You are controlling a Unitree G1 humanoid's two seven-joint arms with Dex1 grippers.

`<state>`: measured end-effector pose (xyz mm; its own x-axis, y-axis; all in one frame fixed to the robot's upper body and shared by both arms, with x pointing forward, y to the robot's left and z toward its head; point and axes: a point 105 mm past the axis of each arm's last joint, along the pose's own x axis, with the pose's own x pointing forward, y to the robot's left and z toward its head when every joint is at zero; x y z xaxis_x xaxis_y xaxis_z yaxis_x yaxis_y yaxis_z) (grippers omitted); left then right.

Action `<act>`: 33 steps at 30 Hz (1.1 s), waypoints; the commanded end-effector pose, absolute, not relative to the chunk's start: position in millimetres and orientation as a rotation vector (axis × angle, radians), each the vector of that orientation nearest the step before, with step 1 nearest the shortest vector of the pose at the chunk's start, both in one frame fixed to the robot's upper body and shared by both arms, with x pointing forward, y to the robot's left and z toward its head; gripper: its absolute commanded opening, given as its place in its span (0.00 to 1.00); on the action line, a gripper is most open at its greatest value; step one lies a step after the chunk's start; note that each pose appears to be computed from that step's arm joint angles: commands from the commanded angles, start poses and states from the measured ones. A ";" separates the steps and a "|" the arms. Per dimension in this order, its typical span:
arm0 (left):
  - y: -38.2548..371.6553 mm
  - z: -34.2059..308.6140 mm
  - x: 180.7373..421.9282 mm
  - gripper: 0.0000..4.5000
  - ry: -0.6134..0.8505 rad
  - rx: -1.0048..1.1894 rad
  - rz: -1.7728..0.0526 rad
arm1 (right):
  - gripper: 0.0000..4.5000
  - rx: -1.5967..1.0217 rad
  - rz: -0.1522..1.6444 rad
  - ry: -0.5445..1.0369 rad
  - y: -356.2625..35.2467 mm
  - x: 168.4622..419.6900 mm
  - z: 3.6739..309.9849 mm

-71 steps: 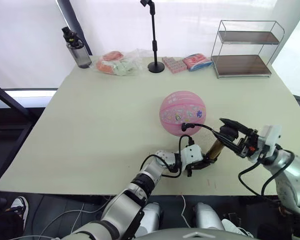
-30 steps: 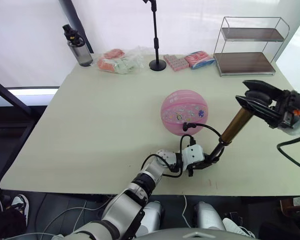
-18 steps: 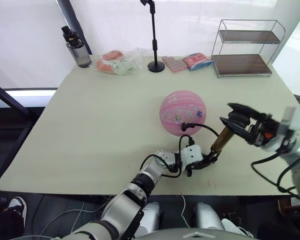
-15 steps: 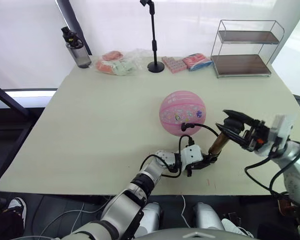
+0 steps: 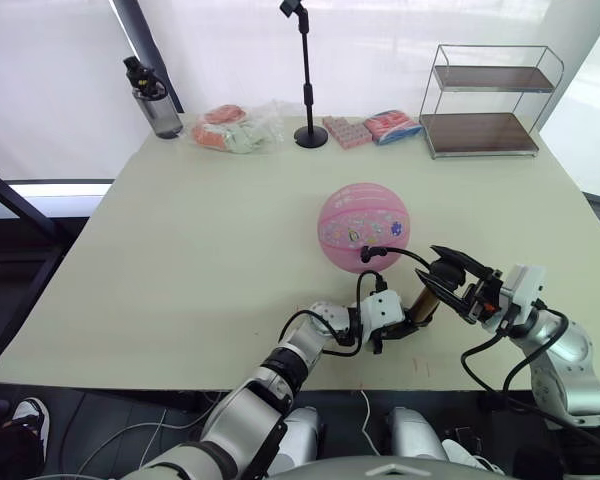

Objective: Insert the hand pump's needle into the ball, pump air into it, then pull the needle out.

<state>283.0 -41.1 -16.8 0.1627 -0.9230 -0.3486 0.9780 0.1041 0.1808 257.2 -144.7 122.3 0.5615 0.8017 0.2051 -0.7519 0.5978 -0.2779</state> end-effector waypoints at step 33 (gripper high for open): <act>-19.8 -59.4 259.9 0.24 0.364 0.443 -1.454 | 0.43 -0.196 1.013 -0.489 -177.1 239.0 299.6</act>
